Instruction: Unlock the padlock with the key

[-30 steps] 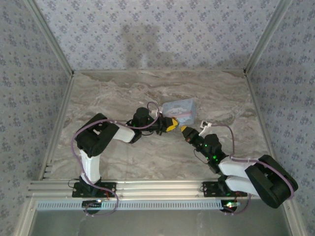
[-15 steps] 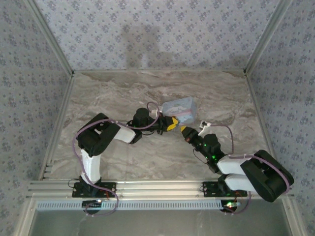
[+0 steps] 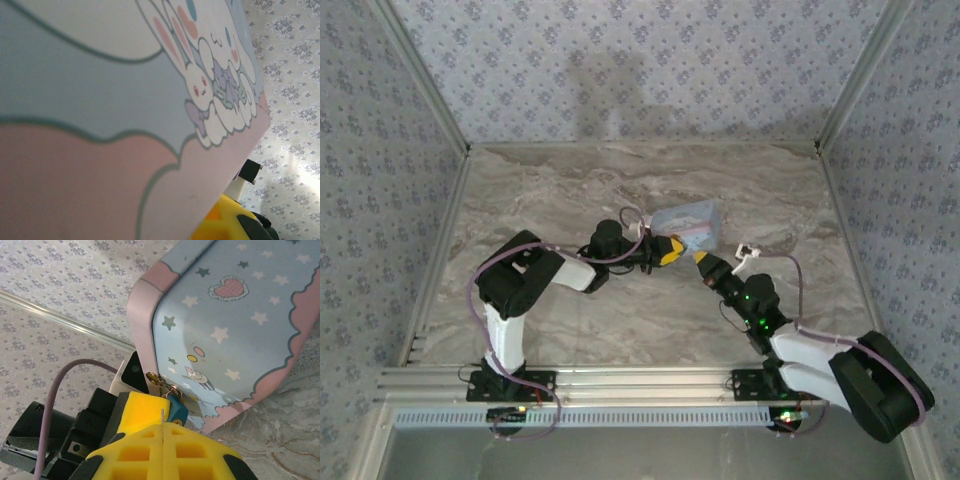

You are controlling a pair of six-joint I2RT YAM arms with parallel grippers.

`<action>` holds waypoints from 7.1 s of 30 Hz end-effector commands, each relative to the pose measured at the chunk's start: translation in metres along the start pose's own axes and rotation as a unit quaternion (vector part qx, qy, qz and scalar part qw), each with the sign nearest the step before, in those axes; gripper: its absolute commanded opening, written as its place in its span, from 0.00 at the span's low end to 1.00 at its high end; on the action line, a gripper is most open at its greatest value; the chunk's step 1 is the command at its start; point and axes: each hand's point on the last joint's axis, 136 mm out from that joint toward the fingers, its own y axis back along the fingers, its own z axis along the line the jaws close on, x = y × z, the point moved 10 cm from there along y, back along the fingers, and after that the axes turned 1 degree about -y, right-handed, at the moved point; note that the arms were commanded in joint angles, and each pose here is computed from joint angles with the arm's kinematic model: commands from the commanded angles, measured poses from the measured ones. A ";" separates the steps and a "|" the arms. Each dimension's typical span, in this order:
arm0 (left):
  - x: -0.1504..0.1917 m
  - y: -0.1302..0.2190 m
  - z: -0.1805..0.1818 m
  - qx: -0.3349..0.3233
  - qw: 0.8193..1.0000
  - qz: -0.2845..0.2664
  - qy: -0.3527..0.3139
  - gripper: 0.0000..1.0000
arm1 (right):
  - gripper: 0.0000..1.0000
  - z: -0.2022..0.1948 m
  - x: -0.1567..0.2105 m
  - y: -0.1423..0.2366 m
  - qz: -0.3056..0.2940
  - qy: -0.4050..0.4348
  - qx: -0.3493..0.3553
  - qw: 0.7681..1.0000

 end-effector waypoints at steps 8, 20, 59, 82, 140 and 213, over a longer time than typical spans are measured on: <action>-0.001 -0.001 -0.018 0.038 0.999 0.020 -0.024 0.00 | 0.00 -0.008 0.004 0.002 0.061 0.005 -0.005 0.998; -0.002 0.000 -0.018 0.057 0.998 0.020 -0.019 0.00 | 0.00 -0.002 0.002 -0.011 0.066 -0.002 -0.032 0.997; 0.001 -0.001 -0.006 0.049 0.998 0.027 -0.008 0.00 | 0.00 0.001 -0.003 -0.011 0.045 0.002 -0.028 0.999; 0.003 -0.003 -0.002 0.044 0.998 0.035 -0.005 0.00 | 0.00 0.000 -0.004 -0.009 0.045 0.004 -0.024 0.999; 0.003 -0.004 -0.005 0.048 0.998 0.038 -0.003 0.00 | 0.00 -0.001 0.000 -0.010 0.059 0.008 -0.020 0.998; 0.008 -0.006 -0.013 0.069 0.996 0.048 -0.011 0.00 | 0.00 0.005 -0.003 -0.012 0.063 0.016 -0.020 0.998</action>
